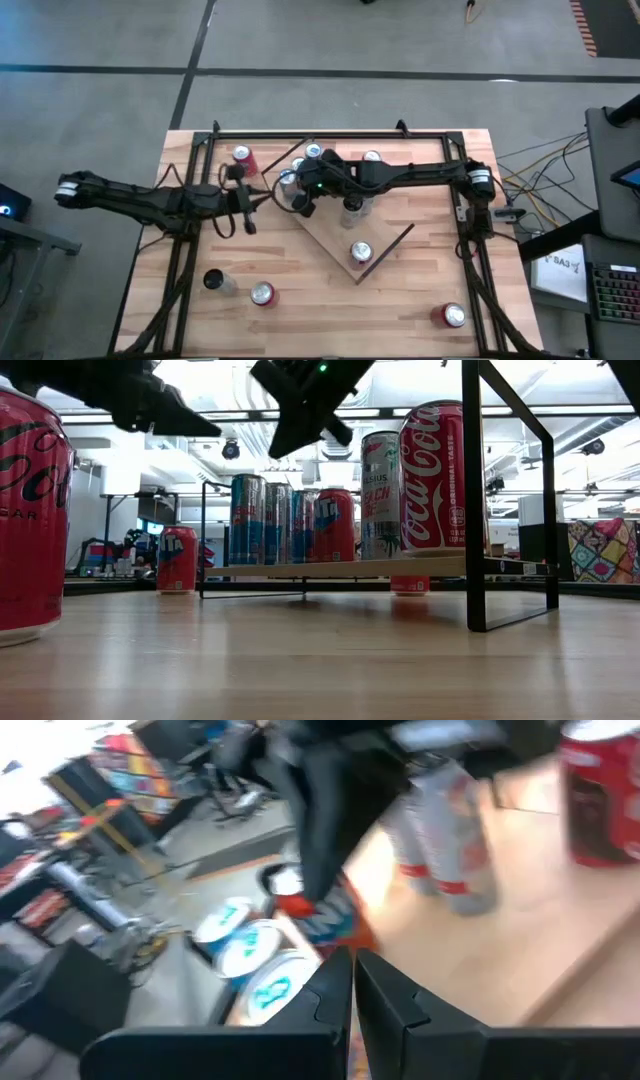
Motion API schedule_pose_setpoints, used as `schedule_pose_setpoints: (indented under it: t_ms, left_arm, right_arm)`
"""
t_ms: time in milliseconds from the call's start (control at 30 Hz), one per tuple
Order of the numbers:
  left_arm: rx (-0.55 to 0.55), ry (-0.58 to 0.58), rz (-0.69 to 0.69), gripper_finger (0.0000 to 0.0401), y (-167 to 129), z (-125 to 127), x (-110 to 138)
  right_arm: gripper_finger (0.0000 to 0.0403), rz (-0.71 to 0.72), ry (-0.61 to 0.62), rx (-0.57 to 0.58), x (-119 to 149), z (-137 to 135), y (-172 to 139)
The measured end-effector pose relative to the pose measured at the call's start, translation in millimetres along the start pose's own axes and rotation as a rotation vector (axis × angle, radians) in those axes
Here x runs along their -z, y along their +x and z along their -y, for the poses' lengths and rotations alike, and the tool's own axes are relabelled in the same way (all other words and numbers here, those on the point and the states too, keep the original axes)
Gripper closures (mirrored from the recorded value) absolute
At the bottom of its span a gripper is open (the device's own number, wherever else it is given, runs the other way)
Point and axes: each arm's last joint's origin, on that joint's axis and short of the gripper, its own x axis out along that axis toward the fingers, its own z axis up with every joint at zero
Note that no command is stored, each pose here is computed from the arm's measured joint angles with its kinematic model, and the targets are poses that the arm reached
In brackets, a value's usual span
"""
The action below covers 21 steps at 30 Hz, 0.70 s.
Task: Place canned beverage on shelf
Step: Put the blue soda can on the shelf aligned with the blue can on the shelf
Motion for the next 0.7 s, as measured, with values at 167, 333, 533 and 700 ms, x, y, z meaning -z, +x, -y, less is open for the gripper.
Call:
schedule_pose_setpoints:
  t_ms: [167,333,533,700]
  left_arm:
    - [0.041,0.049,-0.101,0.0401,15,9,9]
    - [0.033,0.077,-0.177,0.0401,30,10,11]
    - [0.020,0.078,-0.205,0.0401,42,9,6]
    - [-0.006,0.082,-0.230,0.0401,44,7,9]
  right_arm:
    - [0.0390,0.012,-0.030,-0.001,-2,1,-1]
    - [0.0390,0.053,-0.052,0.043,-1,0,11]
    - [0.0390,0.058,-0.062,0.085,3,-1,24]
    - [0.0390,0.052,-0.056,0.088,6,-2,33]
